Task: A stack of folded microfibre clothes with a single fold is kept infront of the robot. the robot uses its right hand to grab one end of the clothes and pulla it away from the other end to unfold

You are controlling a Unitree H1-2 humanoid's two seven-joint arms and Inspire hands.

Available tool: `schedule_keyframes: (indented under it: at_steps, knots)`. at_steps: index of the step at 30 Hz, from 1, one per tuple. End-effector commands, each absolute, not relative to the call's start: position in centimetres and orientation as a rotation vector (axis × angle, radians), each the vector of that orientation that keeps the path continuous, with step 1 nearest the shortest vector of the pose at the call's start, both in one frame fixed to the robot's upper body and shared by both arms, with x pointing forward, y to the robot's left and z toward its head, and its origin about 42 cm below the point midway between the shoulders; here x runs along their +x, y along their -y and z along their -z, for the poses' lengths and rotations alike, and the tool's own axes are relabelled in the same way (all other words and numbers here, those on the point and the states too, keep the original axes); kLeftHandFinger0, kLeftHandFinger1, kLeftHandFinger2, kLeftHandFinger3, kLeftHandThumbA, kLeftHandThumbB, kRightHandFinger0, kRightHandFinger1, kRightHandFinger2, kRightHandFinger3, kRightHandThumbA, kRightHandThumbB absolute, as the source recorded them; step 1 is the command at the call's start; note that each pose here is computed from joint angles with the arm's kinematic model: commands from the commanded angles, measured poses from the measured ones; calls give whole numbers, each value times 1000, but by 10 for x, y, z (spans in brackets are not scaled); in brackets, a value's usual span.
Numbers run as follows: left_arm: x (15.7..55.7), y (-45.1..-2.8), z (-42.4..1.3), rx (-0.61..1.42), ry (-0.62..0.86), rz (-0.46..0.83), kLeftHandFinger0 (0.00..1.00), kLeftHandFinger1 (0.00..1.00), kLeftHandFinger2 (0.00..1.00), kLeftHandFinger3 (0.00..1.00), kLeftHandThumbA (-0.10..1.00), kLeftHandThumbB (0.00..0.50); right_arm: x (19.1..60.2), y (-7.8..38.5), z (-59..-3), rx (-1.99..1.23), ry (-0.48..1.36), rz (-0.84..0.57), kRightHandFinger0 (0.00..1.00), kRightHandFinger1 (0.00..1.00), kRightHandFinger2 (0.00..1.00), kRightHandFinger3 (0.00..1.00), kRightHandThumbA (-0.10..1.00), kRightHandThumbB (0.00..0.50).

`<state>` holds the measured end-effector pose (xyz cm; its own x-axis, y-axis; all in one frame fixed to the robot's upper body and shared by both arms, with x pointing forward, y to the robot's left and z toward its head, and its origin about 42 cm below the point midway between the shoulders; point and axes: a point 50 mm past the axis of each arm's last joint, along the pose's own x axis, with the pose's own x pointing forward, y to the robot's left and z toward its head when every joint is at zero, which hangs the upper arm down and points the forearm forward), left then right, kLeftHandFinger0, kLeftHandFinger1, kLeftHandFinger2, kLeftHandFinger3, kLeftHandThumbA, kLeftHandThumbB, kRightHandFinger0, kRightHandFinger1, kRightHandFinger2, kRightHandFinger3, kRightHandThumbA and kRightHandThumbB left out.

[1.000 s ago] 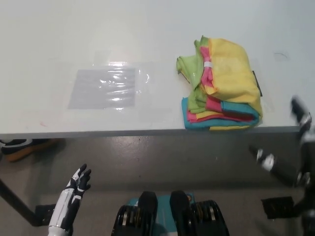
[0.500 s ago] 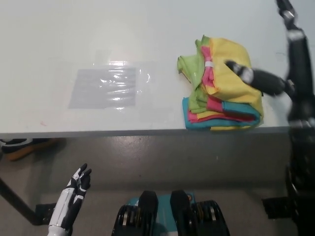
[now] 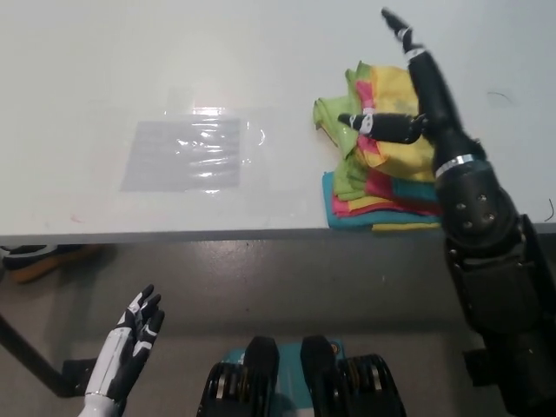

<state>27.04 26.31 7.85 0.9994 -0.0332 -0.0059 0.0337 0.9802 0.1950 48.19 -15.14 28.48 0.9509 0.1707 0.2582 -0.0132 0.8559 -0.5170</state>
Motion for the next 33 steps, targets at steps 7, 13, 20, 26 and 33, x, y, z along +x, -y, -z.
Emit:
schedule_keyframes:
  at_steps: [7,13,20,26,33]
  knots:
    - [275,-265,-87,218,50,48,1000,1000,1000,1000,853,185,510,158,-270,-626,223,-80,1000,1000,1000,1000,985,275]
    - [279,-266,-88,211,50,50,1000,1000,1000,1000,834,182,515,175,-262,-605,188,-59,1000,1000,1000,1000,1000,302]
    - [279,-265,-87,207,51,46,1000,1000,1000,1000,830,171,516,175,-234,-612,108,-81,1000,1000,1000,1000,991,315]
    - [283,-265,-90,206,54,46,1000,1000,1000,1000,816,164,519,186,-213,-580,76,-68,1000,1000,1000,1000,996,325]
    - [290,-264,-91,220,78,56,1000,1000,1000,1000,835,161,520,190,-209,-544,68,-90,1000,1000,1000,1000,1000,386]
